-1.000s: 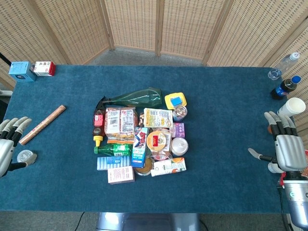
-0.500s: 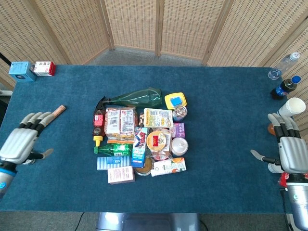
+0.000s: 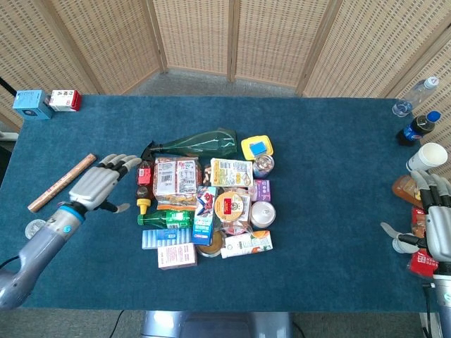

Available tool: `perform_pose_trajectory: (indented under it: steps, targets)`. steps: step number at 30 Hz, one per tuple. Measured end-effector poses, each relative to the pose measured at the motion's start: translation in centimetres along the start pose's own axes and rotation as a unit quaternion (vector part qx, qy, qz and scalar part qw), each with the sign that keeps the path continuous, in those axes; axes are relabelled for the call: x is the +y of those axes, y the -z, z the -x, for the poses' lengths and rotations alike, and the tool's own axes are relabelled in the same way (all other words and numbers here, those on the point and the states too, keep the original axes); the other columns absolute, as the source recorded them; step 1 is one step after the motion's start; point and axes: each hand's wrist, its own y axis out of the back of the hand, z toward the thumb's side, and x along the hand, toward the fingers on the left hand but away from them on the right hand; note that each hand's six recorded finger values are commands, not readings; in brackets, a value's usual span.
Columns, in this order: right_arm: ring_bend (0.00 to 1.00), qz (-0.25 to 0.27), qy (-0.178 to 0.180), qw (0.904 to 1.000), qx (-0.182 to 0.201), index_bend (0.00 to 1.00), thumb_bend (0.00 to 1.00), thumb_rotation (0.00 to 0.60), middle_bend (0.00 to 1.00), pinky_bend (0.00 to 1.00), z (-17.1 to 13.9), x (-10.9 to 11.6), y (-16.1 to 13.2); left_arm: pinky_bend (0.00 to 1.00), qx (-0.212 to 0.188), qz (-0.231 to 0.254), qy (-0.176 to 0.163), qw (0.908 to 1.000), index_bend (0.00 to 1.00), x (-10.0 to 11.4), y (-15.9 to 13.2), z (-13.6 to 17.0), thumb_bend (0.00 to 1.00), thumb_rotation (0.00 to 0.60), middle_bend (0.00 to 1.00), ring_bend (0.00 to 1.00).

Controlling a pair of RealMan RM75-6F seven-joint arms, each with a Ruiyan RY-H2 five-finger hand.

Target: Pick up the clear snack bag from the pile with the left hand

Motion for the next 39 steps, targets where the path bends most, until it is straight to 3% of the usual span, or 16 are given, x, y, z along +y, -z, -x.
perform_pose_trajectory:
  steps: [20, 23, 25, 28, 30, 32, 39]
  targets:
    - [0.0, 0.011, 0.013, 0.9997, -0.016, 0.0, 0.12, 0.51, 0.09, 0.0, -0.8, 1.4, 1.2, 0.0, -0.025, 0.014, 0.063, 0.9976, 0.0, -4.8, -3.8, -8.2, 0.28, 0.6, 0.0, 0.0]
    - [0.0, 0.012, 0.015, 0.9997, -0.016, 0.0, 0.11, 0.508, 0.09, 0.0, -0.8, 1.5, 1.2, 0.01, -0.026, 0.016, 0.076, 0.9966, 0.05, -5.7, -4.2, -8.9, 0.28, 0.6, 0.01, 0.02]
    - [0.0, 0.012, 0.017, 0.9997, -0.016, 0.0, 0.11, 0.508, 0.09, 0.0, -0.8, 1.5, 1.2, 0.11, -0.024, 0.018, 0.078, 0.9965, 0.17, -6.1, -4.2, -9.2, 0.28, 0.6, 0.08, 0.12]
    - [0.0, 0.013, 0.02, 0.9996, -0.016, 0.0, 0.11, 0.509, 0.09, 0.0, -0.8, 1.7, 1.2, 0.42, -0.022, 0.017, 0.072, 0.997, 0.45, -6.3, -4.2, -9.5, 0.29, 0.6, 0.31, 0.41]
    - [0.0, 0.014, 0.021, 0.9996, -0.016, 0.0, 0.11, 0.511, 0.09, 0.0, -0.8, 1.7, 1.2, 0.65, -0.02, 0.015, 0.065, 0.9976, 0.62, -6.3, -4.2, -9.6, 0.32, 0.6, 0.52, 0.62]
    - [0.0, 0.015, 0.022, 0.9995, -0.016, 0.0, 0.12, 0.509, 0.09, 0.0, -0.8, 1.7, 1.2, 0.75, -0.017, 0.011, 0.055, 0.9983, 0.71, -6.3, -4.0, -9.8, 0.36, 0.6, 0.65, 0.72]
    - [0.0, 0.018, 0.023, 0.9995, -0.015, 0.0, 0.11, 0.512, 0.09, 0.0, -0.9, 1.6, 1.2, 0.82, -0.004, 0.021, 0.023, 0.9995, 0.77, -5.4, -3.1, -9.6, 0.4, 0.6, 0.75, 0.8]
